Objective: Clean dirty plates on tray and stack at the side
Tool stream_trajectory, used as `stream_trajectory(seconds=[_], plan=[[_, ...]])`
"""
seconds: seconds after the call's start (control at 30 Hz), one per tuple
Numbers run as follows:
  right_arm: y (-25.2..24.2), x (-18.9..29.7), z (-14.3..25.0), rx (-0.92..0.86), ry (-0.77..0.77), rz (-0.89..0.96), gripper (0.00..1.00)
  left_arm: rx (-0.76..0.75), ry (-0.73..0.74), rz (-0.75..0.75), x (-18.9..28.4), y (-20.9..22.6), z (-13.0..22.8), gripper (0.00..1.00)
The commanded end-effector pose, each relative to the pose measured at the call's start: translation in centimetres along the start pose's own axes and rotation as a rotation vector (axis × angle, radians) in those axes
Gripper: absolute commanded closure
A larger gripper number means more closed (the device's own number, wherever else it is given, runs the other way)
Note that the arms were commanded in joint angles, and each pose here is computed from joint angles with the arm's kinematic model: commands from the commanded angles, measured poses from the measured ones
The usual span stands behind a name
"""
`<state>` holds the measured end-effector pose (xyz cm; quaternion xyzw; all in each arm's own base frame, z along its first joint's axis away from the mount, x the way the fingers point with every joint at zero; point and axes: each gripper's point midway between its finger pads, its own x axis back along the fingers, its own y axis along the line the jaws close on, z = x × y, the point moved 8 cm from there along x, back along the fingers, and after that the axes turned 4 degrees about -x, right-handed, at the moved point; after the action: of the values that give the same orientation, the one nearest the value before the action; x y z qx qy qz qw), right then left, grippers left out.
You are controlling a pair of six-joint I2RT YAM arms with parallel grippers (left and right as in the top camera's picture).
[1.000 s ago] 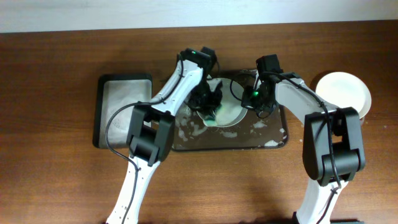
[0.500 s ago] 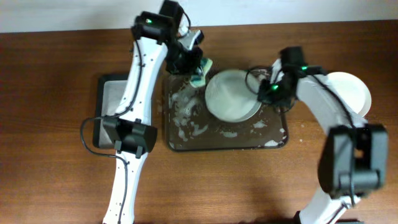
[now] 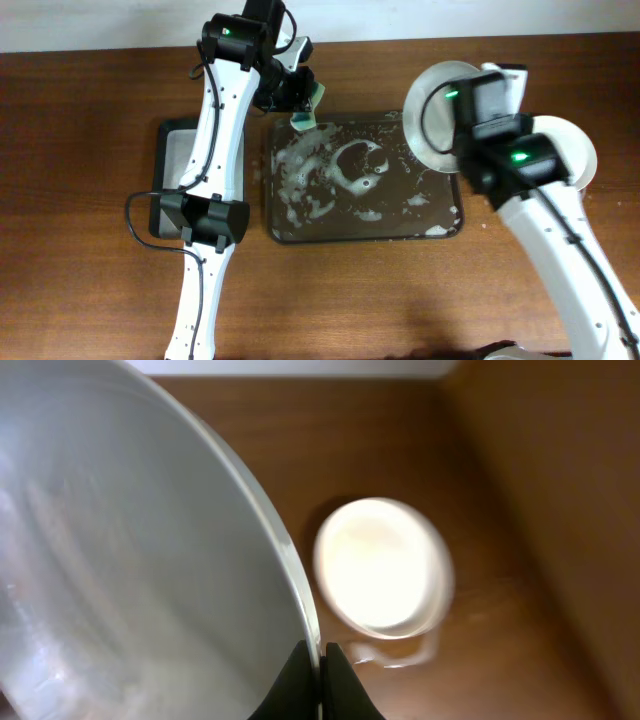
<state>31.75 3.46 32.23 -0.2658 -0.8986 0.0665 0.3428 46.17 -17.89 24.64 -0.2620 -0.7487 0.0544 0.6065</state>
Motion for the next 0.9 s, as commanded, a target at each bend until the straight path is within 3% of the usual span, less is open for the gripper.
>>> stream_trajectory(seconds=[0.0, 0.33, 0.87], plan=[[0.4, 1.7, 0.4, -0.040, -0.210, 0.337, 0.96, 0.003, -0.010, -0.018, 0.3, 0.1, -0.1, 0.99], [4.7, -1.0, 5.8, 0.105, -0.188, 0.367, 0.96, 0.032, 0.033, -0.031, -1.7, 1.1, 0.0, 0.99], [5.6, -1.7, 6.1, 0.110, -0.169, 0.342, 0.96, 0.041, 0.034, -0.031, -1.9, 1.1, 0.0, 1.00]])
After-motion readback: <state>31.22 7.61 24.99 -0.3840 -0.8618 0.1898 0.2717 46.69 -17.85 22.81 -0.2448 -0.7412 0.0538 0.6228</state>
